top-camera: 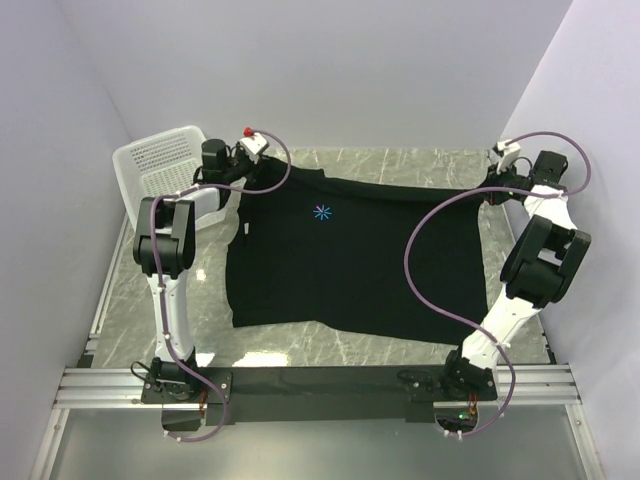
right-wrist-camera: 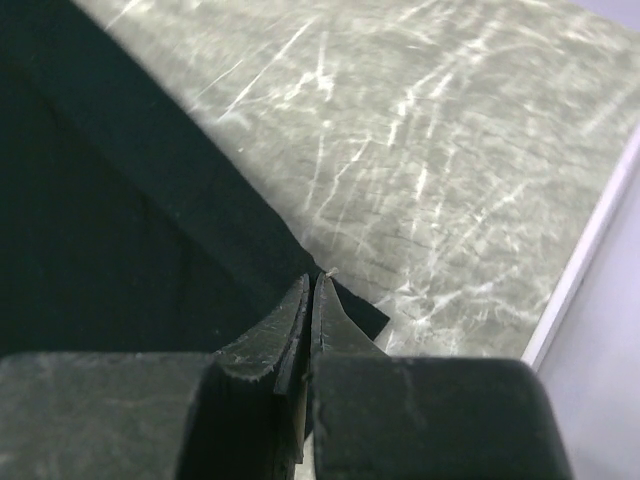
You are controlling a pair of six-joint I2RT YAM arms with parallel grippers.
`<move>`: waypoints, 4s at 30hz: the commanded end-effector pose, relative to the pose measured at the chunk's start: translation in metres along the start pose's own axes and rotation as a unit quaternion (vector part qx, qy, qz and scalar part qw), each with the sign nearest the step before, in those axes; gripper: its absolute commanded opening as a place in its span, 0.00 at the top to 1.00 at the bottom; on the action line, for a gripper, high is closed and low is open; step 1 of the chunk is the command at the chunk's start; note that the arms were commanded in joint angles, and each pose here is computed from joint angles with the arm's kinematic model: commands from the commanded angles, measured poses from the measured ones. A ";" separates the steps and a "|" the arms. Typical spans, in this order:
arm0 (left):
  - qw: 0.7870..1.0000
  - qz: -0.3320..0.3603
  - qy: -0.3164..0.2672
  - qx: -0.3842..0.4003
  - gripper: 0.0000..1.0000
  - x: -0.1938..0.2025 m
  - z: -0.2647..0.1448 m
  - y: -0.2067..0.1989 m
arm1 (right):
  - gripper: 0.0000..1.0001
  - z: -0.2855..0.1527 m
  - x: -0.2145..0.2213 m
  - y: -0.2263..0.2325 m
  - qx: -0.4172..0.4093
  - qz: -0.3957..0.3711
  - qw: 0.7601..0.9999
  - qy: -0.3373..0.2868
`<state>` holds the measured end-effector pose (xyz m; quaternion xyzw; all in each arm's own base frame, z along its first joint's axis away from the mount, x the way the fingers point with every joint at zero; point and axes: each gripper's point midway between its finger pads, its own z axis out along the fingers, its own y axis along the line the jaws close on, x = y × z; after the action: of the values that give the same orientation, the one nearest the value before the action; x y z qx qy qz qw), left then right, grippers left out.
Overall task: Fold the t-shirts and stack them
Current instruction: Fold the T-shirt at the center of the board.
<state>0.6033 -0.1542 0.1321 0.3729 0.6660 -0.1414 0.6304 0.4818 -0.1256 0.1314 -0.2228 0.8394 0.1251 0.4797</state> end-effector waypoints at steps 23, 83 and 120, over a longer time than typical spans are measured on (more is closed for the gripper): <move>0.978 -0.206 -0.037 -0.002 0.99 -0.047 0.000 0.016 | 1.00 -0.020 -0.019 0.005 0.013 0.093 0.995 -0.033; 0.544 -0.769 0.164 -0.294 0.36 -0.036 -0.058 -0.070 | 1.00 -0.027 0.024 0.045 -0.004 0.098 0.995 0.004; 0.278 -0.824 0.085 -0.486 0.33 0.012 -0.054 -0.049 | 1.00 -0.027 0.022 0.050 -0.016 0.088 0.996 -0.010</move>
<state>0.5320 -0.1601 0.1151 -0.7042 0.6434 -0.2428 0.1768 0.4232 -0.0978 0.1001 -0.1337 0.8670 0.1968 0.4379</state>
